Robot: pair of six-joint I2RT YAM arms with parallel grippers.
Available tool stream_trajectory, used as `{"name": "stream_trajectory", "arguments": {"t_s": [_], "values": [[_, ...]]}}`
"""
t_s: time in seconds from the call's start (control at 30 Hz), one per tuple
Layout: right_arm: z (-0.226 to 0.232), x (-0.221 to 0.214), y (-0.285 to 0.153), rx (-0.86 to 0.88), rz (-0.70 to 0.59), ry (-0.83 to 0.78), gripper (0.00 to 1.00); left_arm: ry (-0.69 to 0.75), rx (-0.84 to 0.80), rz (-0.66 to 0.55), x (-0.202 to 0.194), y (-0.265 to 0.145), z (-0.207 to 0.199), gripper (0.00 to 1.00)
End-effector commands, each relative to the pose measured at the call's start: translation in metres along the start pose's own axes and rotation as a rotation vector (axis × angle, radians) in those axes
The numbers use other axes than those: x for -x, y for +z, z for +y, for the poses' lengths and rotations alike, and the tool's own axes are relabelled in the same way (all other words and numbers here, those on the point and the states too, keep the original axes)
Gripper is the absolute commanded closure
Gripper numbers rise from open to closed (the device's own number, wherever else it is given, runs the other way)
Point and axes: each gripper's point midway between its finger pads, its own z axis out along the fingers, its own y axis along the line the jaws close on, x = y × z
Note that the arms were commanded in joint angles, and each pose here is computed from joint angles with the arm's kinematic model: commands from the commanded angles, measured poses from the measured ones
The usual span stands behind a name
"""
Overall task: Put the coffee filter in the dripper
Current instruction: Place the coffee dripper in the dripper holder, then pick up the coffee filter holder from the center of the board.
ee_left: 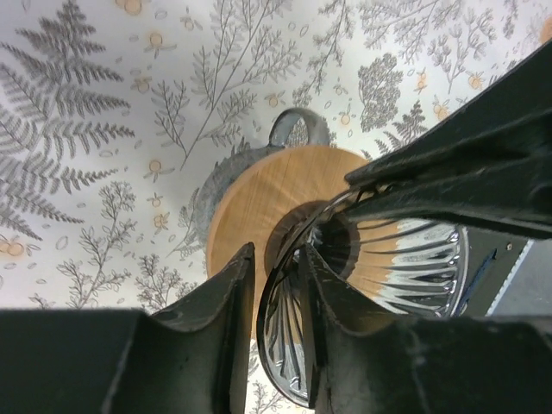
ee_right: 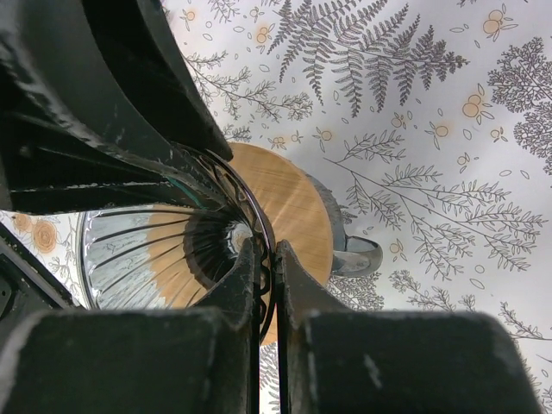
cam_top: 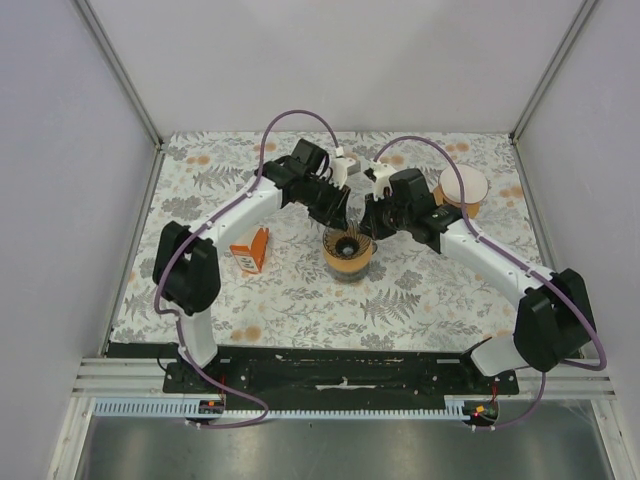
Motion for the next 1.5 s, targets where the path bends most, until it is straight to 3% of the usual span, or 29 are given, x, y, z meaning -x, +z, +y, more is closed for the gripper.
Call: {"name": "stream_trajectory", "arguments": {"t_s": [0.0, 0.17, 0.27, 0.33, 0.43, 0.67, 0.8, 0.93, 1.17, 1.47], "values": [[-0.01, -0.007, -0.013, -0.081, 0.046, -0.034, 0.93, 0.1, 0.037, -0.043, 0.034, -0.024, -0.004, 0.63], [-0.011, -0.001, -0.016, -0.095, 0.038, -0.031, 0.92, 0.14, 0.054, -0.106, 0.059, -0.055, -0.01, 0.41], [-0.011, -0.002, -0.016, -0.095, 0.044, -0.029, 0.9, 0.173, 0.08, -0.137, 0.07, -0.075, -0.011, 0.34], [-0.01, -0.001, -0.016, -0.095, 0.042, -0.029, 0.85, 0.175, 0.122, -0.141, 0.072, -0.088, -0.004, 0.3], [-0.006, 0.001, -0.016, -0.072, 0.042, -0.032, 0.71, 0.15, 0.197, -0.15, 0.07, -0.112, 0.018, 0.27], [0.01, 0.022, -0.024, -0.003, -0.003, -0.072, 0.5, -0.011, 0.364, -0.147, 0.034, -0.178, 0.086, 0.23], [0.021, 0.045, -0.038, 0.03, -0.064, -0.115, 0.42, -0.072, 0.483, -0.084, -0.012, -0.2, 0.118, 0.2], [0.026, 0.066, -0.054, 0.029, -0.131, -0.16, 0.38, -0.148, 0.543, 0.01, -0.063, -0.2, 0.14, 0.22], [0.021, 0.07, -0.063, -0.007, -0.152, -0.199, 0.37, -0.237, 0.57, 0.155, -0.119, -0.177, 0.17, 0.31], [0.018, 0.063, -0.068, -0.021, -0.151, -0.215, 0.38, -0.25, 0.352, 0.175, -0.131, -0.133, 0.16, 0.57]]}}
